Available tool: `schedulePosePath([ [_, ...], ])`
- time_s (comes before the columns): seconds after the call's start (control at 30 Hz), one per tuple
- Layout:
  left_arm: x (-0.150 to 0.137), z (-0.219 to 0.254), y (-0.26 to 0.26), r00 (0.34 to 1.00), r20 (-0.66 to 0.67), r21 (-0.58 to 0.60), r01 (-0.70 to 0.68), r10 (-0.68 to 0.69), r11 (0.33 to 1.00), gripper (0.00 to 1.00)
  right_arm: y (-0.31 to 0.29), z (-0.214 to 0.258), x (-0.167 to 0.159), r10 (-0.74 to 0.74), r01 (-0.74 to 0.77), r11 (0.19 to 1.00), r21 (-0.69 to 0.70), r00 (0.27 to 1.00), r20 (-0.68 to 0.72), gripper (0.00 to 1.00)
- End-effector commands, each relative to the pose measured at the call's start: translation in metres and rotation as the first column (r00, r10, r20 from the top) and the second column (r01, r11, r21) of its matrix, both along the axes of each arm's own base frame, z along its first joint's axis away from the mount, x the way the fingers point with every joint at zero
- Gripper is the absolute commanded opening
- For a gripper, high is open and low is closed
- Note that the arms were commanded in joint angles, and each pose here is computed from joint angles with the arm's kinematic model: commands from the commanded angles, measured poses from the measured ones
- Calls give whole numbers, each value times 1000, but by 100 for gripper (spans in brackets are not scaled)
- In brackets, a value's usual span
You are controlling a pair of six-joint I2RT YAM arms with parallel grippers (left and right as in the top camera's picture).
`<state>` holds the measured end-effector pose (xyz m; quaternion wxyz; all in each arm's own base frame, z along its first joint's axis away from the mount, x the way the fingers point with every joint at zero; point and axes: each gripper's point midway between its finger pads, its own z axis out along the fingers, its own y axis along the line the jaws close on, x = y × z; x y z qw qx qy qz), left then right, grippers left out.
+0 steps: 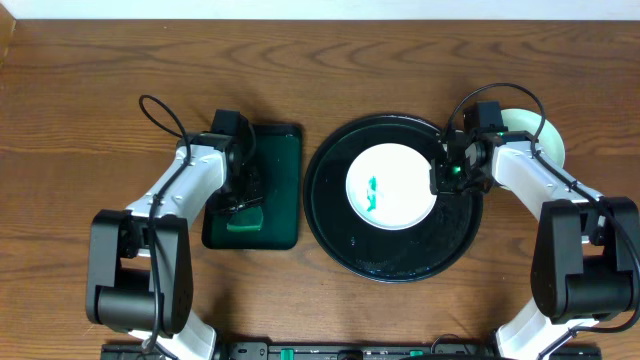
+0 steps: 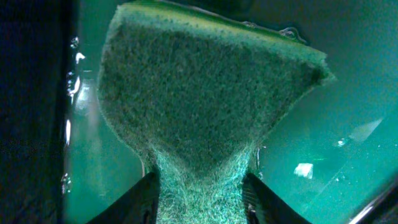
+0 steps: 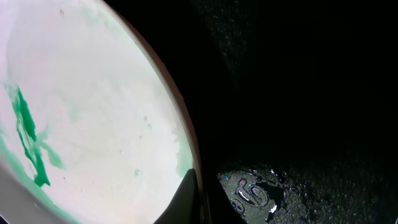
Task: Clean dirty plates on tray and stack at the side
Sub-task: 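Grasp the green sponge in the basin with the left gripper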
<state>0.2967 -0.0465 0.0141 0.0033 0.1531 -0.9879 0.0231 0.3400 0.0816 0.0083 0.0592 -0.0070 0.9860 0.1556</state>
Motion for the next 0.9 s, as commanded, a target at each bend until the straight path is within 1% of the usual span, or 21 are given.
schedulePosePath([
  [0.0,-7,-12,3,999,-33,18,-6,7,1000,39,4,2,-2,15,-16,1000,17,1000,3,1],
  [0.13,-6,-13,2,1000,-29,17,-6,7,1000,20,4,2,-2,15,-16,1000,17,1000,3,1],
  [0.17,-5,-13,2,1000,-28,17,-5,6,1000,19,4,2,-2,15,-16,1000,17,1000,3,1],
  [0.2,-5,-12,2,1000,-27,16,-2,2,1000,12,4,2,-2,15,-16,1000,17,1000,3,1],
  [0.23,-4,-11,2,1000,-24,15,-2,2,1000,9,4,2,-2,15,-16,1000,17,1000,3,1],
  [0.4,6,6,-2,998,42,-6,44,-44,999,7,4,2,-3,16,-16,1000,16,1000,0,1],
  [0.53,13,32,-3,990,130,-12,55,-53,998,7,4,2,-4,16,-16,1000,15,1000,-4,6],
  [0.63,14,51,-3,981,186,-17,56,-51,998,8,3,1,-7,15,-15,1000,12,1000,-16,7],
  [0.8,12,59,-3,978,199,-19,64,-59,998,7,3,1,-10,16,-15,1000,10,999,-29,7],
  [0.87,12,60,-7,976,202,-38,96,-86,995,7,3,1,-12,27,-27,1000,9,999,-36,8],
])
